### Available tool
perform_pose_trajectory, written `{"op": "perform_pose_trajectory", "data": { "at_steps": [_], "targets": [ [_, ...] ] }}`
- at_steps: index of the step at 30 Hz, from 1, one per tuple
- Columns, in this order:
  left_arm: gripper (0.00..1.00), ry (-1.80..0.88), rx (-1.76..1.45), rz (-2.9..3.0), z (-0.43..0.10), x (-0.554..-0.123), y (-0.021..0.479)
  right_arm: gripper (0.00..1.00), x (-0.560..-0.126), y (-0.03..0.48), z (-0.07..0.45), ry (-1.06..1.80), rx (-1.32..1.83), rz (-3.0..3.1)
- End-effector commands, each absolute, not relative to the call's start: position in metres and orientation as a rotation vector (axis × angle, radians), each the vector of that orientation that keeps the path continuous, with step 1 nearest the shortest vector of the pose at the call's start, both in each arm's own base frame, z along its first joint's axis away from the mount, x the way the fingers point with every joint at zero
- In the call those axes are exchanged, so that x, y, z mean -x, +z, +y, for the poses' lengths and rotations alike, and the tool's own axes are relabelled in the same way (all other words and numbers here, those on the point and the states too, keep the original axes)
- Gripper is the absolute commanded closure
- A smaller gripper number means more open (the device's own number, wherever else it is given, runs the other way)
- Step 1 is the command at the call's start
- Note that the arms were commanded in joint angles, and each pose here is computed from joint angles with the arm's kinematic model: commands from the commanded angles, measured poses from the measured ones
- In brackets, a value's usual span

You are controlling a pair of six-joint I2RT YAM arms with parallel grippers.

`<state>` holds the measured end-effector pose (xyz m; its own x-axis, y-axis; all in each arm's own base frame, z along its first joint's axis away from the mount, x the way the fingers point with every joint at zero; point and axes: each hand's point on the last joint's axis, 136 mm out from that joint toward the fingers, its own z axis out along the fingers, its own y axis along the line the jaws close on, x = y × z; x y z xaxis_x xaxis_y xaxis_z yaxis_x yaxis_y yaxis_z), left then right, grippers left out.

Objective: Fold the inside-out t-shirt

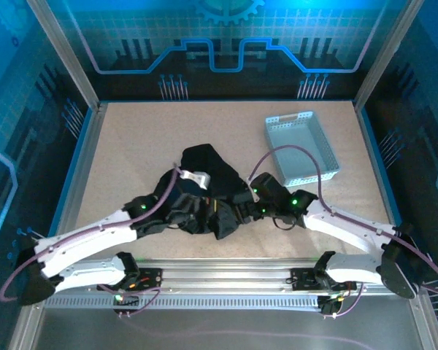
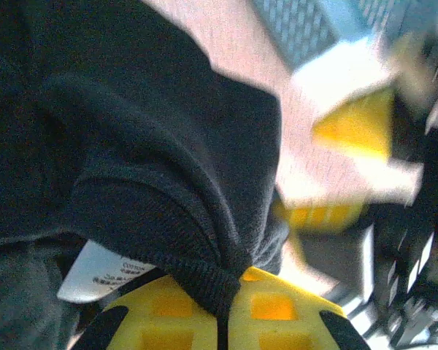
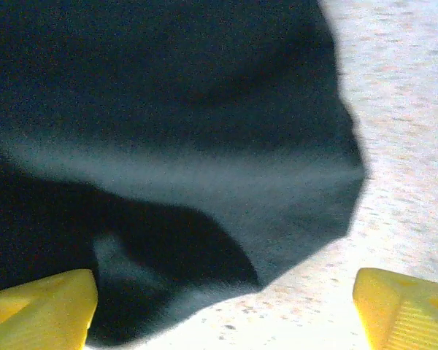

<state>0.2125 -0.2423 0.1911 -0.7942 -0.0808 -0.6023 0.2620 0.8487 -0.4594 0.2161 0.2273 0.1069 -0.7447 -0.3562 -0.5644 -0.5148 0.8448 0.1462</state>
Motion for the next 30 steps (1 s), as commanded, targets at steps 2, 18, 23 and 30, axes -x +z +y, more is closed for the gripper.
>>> {"op": "perform_pose_trajectory", "data": {
  "at_steps": [2,18,23,30],
  "targets": [
    [1.00,-0.673,-0.120,2.355,-0.219,-0.230,0.202,0.07,-0.208,0.115,0.251,0.535,0.756,2.343],
    [0.94,-0.797,0.046,2.216,-0.179,-0.261,0.228,0.54,-0.278,0.115,0.296,0.463,0.663,2.302],
    [0.95,-0.789,0.066,2.105,-0.164,-0.269,0.266,0.91,-0.276,0.159,0.303,0.530,0.680,2.231],
    [0.93,-0.832,-0.031,1.964,-0.168,-0.269,0.322,1.00,-0.246,0.243,0.268,0.547,0.722,2.112]
  ]
}}
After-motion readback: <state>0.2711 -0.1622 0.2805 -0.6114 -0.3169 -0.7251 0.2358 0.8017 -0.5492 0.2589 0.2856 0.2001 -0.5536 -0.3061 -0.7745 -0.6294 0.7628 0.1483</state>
